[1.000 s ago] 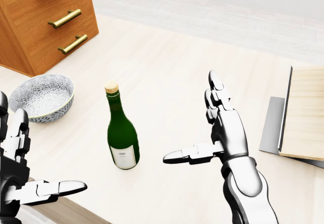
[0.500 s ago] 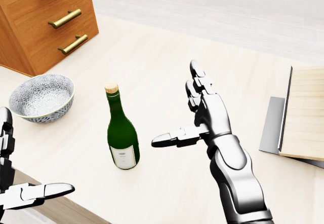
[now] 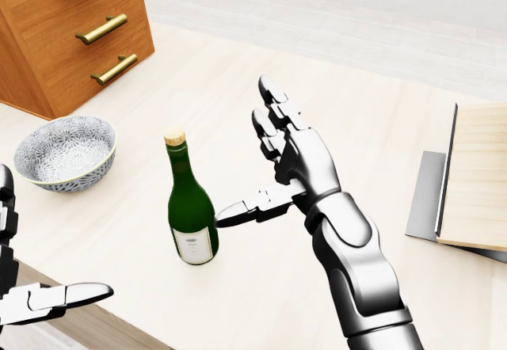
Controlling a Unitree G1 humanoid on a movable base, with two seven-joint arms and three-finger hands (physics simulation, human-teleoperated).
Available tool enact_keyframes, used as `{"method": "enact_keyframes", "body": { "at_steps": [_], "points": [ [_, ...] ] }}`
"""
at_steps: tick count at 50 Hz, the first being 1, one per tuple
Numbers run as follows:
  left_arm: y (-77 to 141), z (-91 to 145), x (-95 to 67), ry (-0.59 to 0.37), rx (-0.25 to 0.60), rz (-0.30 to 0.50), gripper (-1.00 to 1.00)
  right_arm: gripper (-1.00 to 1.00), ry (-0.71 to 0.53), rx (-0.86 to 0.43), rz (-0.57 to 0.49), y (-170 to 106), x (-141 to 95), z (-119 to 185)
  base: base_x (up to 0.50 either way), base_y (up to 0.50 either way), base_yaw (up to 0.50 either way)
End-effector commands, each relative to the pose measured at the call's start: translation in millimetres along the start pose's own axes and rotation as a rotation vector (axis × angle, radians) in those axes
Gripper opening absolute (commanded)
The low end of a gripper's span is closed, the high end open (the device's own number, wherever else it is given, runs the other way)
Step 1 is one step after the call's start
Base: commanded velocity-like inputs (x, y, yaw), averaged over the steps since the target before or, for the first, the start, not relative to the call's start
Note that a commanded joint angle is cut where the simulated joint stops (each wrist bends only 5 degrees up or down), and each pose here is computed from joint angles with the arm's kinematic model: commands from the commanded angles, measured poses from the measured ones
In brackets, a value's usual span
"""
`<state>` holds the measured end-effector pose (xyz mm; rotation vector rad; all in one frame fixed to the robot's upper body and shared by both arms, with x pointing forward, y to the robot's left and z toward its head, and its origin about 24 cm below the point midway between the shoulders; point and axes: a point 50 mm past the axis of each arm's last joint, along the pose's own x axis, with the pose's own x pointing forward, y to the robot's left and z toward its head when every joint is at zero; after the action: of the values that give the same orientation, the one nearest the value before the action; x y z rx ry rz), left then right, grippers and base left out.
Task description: Put the wine bottle on the wine rack.
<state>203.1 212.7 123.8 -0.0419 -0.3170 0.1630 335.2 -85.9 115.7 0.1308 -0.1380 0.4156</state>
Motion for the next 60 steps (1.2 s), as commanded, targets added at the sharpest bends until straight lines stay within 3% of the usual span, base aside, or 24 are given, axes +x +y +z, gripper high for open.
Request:
{"method": "enact_keyframes", "body": {
  "at_steps": [1,33,60],
  "points": [
    [-1,1,0.7,-0.004,-0.001,0.0,1.0,1.0,0.01,-0.009,0.048,6,6,0,0.0,0.0,0.0],
    [0,-2,1.0,0.008,-0.004,-0.002,1.0,1.0,0.167,0.011,0.074,14,26,-26,0.0,0.0,0.0],
    [0,-10,1.7,0.038,-0.007,-0.004,1.0,1.0,0.232,0.016,0.114,24,40,-31,0.0,0.0,0.0]
  ]
}}
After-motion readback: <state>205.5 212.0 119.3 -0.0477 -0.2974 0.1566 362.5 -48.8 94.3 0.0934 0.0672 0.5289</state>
